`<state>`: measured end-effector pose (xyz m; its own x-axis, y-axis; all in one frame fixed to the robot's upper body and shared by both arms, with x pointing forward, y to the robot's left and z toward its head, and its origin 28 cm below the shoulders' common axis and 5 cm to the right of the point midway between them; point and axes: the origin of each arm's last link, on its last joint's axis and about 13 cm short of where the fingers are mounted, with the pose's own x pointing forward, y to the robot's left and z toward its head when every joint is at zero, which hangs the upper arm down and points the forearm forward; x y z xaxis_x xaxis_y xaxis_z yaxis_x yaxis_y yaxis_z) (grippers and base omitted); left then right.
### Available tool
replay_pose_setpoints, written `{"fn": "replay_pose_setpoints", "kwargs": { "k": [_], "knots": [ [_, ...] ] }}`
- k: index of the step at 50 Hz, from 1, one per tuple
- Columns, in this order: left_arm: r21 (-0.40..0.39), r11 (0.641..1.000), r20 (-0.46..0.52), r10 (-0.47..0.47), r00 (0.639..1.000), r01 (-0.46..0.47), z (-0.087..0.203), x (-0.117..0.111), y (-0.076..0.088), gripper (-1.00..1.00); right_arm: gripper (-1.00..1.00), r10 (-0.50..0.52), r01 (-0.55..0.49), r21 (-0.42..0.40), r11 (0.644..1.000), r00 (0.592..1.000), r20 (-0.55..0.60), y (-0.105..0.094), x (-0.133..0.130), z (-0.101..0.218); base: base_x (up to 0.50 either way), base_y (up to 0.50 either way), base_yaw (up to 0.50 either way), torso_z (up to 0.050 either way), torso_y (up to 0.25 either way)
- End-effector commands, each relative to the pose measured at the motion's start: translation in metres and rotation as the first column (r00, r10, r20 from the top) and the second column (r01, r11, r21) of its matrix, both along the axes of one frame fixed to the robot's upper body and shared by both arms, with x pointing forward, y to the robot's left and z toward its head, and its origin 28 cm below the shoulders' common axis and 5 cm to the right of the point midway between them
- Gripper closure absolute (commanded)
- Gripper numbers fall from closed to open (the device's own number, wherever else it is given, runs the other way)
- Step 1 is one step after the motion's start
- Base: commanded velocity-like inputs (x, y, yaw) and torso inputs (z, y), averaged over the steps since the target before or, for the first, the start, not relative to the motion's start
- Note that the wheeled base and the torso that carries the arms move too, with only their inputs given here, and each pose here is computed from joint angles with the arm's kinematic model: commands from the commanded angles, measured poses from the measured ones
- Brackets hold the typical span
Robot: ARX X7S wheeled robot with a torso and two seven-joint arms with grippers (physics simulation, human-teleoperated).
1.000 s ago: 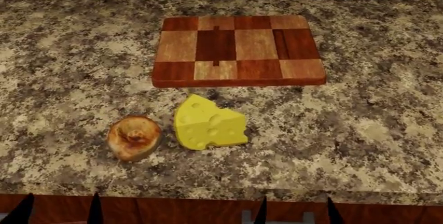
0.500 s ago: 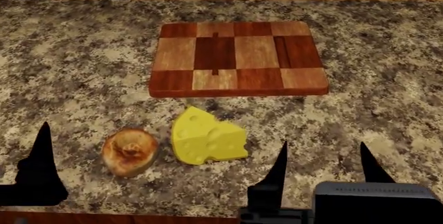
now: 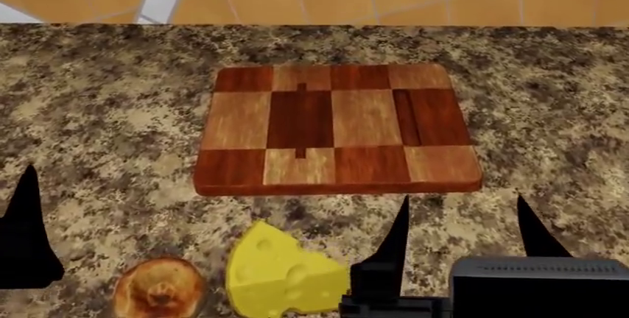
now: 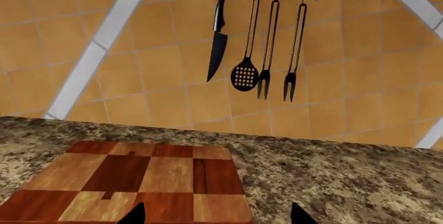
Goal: Place the bread and cheese on the cutting board.
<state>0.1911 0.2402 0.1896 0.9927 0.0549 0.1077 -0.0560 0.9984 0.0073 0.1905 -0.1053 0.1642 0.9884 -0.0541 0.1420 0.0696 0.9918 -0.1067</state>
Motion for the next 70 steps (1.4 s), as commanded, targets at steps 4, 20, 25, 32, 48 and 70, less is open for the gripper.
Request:
{"fn": "replay_pose_setpoints", "kwargs": {
  "k": [4, 20, 25, 32, 48, 70],
  "knots": [
    [-0.006, 1.000, 0.009, 0.001, 1.000, -0.001, 0.001, -0.003, 0.004, -1.00, -1.00, -0.006, 0.006, 0.003, 1.000, 1.000, 0.005, -0.006, -0.006, 0.007, 0.32, 0.00, 0.00, 0.000, 0.000],
    [0.003, 0.999, 0.007, -0.034, 0.999, 0.034, 0.000, -0.004, 0.006, -1.00, -1.00, -0.006, 0.006, 0.014, 1.000, 1.000, 0.020, -0.006, -0.009, 0.013, 0.15, 0.00, 0.00, 0.000, 0.001],
    [0.010, 0.999, 0.013, -0.038, 0.999, 0.038, 0.000, -0.004, 0.006, -1.00, -1.00, 0.005, -0.005, 0.006, 1.000, 1.000, 0.016, -0.005, -0.011, 0.014, 0.00, 0.00, 0.00, 0.000, -0.085],
    [0.017, 0.999, 0.012, -0.040, 0.999, 0.040, 0.000, -0.004, 0.006, -1.00, -1.00, 0.014, -0.014, 0.001, 1.000, 1.000, 0.006, -0.005, -0.012, 0.014, 0.00, 0.00, 0.00, 0.000, -0.107],
    [0.026, 0.999, 0.017, -0.019, 1.000, 0.019, 0.000, -0.004, 0.008, -1.00, -1.00, 0.025, -0.026, -0.009, 1.000, 1.000, -0.003, -0.005, -0.016, 0.017, 0.00, 0.00, 0.00, 0.000, -0.106],
    [0.002, 1.000, 0.028, -0.023, 0.999, 0.023, 0.002, -0.005, 0.008, -1.00, -1.00, 0.205, -0.206, -0.037, 0.978, 0.979, -0.012, -0.006, -0.049, 0.063, 0.00, 0.00, 0.00, 0.002, -0.200]
  ]
}}
